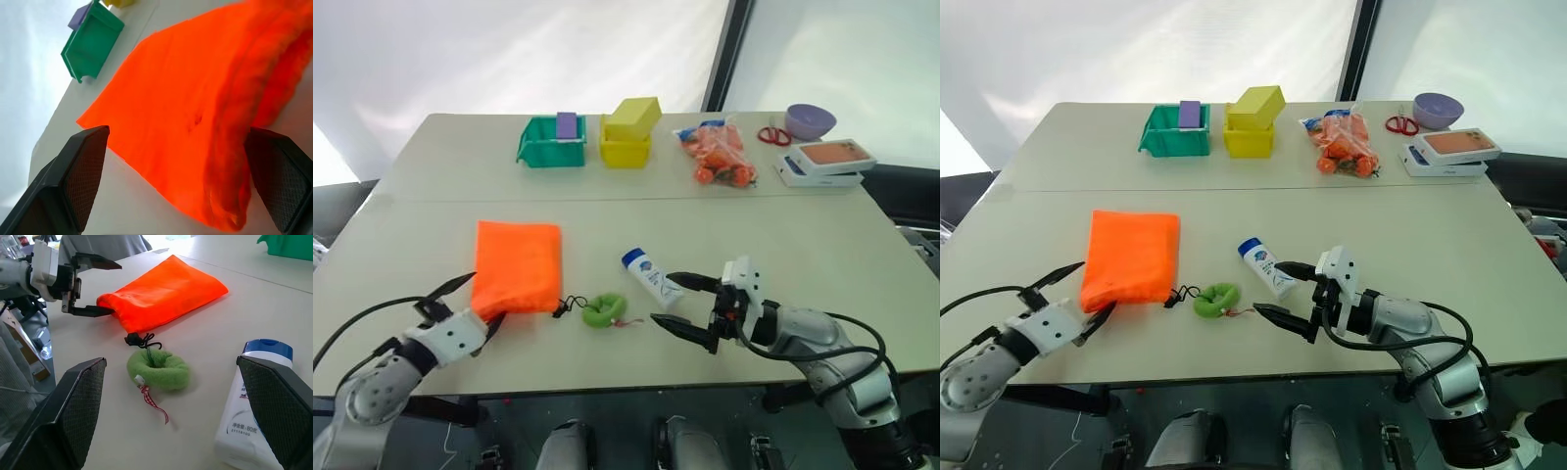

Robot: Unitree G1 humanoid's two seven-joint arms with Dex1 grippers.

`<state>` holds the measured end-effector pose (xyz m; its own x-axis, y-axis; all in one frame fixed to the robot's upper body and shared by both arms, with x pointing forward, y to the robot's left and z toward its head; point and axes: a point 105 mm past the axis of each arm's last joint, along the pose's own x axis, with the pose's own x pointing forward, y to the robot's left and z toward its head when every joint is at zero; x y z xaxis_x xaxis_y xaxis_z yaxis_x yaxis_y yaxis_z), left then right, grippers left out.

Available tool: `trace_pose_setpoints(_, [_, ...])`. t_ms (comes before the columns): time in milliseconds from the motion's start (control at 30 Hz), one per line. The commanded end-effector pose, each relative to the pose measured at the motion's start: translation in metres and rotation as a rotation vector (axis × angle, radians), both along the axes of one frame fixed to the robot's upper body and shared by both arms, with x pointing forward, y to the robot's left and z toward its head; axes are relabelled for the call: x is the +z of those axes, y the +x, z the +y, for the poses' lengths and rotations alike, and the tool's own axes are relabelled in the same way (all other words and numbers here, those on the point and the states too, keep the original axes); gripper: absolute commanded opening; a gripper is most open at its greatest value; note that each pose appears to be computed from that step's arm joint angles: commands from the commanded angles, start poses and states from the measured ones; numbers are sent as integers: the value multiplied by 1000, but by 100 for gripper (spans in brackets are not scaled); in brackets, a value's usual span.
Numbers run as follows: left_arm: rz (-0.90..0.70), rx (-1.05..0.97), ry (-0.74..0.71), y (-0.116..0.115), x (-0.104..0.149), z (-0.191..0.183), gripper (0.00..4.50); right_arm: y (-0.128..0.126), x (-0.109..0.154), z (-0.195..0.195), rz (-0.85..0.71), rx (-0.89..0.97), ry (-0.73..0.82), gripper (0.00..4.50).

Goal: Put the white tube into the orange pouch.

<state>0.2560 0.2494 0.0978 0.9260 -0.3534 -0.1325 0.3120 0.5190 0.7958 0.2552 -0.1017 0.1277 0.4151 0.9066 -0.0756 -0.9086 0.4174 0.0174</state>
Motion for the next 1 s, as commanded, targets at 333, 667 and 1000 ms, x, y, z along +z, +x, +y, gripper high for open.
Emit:
trace_pose_setpoints(333, [-18,-27,-85,8,10,-13,4,8,-3,-10,-53,-96,-30,450])
trace_pose_setpoints(667, [57,-52,-301,8,14,-33,4,34,-36,-22,-8,-325,-88,450])
trace_pose_setpoints(1000, [71,-44,-309,8,12,-34,4,46,-52,-11,7,-406,-104,450])
